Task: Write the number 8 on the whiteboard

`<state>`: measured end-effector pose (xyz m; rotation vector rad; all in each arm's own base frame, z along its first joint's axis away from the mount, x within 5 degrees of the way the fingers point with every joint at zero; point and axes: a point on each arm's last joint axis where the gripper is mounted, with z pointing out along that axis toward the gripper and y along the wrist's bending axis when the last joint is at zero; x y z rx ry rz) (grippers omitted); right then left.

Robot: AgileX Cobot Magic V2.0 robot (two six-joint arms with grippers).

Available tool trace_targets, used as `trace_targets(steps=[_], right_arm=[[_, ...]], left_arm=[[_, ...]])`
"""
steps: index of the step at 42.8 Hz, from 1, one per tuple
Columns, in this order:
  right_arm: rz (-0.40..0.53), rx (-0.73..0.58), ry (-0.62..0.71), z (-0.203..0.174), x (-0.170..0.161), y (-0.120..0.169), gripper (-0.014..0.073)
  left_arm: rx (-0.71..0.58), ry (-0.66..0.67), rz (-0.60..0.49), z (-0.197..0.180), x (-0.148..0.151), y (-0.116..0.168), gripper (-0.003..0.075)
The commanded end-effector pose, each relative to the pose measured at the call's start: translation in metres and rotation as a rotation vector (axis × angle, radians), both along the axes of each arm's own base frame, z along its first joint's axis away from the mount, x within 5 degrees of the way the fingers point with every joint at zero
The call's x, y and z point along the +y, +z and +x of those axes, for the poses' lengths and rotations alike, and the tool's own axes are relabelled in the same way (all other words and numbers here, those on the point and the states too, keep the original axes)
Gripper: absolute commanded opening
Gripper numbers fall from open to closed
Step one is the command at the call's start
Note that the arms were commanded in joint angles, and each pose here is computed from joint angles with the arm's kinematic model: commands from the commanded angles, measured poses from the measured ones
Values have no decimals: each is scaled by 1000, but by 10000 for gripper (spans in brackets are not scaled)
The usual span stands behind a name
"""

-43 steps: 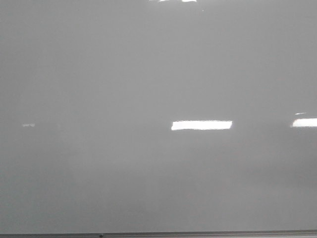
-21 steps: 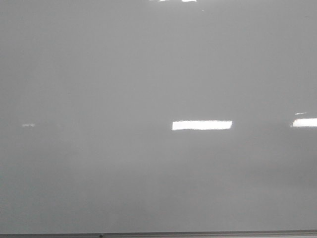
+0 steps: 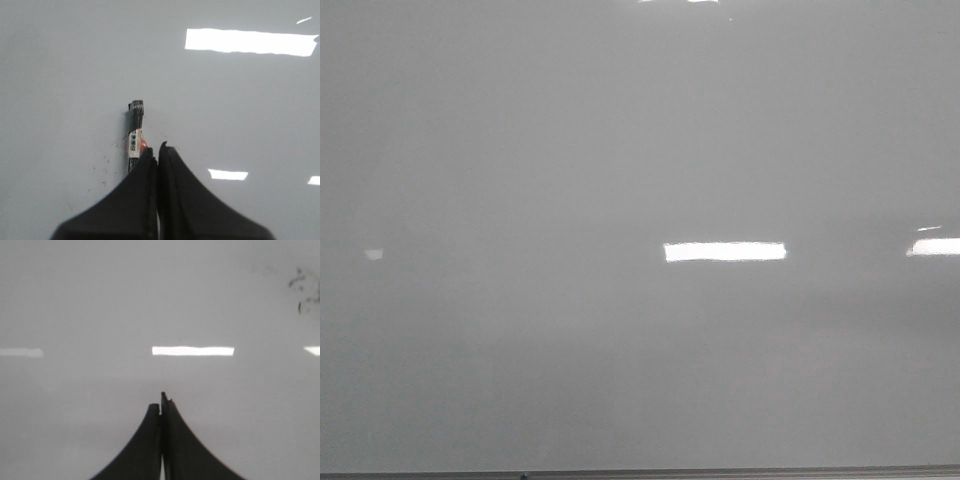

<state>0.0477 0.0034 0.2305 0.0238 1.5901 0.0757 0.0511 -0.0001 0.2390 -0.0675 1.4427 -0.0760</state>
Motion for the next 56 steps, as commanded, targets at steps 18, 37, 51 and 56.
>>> trace_targets(steps=[18, 37, 51, 56], right_arm=[[14, 175, 3, 54, 0, 69, -34], [29, 184, 4, 57, 0, 68, 507], [29, 188, 5, 56, 0, 68, 507], [29, 190, 6, 56, 0, 68, 507]], left_arm=[[286, 6, 114, 56, 1, 60, 23], [294, -6, 36, 59, 0, 59, 650], [634, 64, -56, 142, 13, 48, 615], [696, 89, -24, 173, 22, 43, 606]])
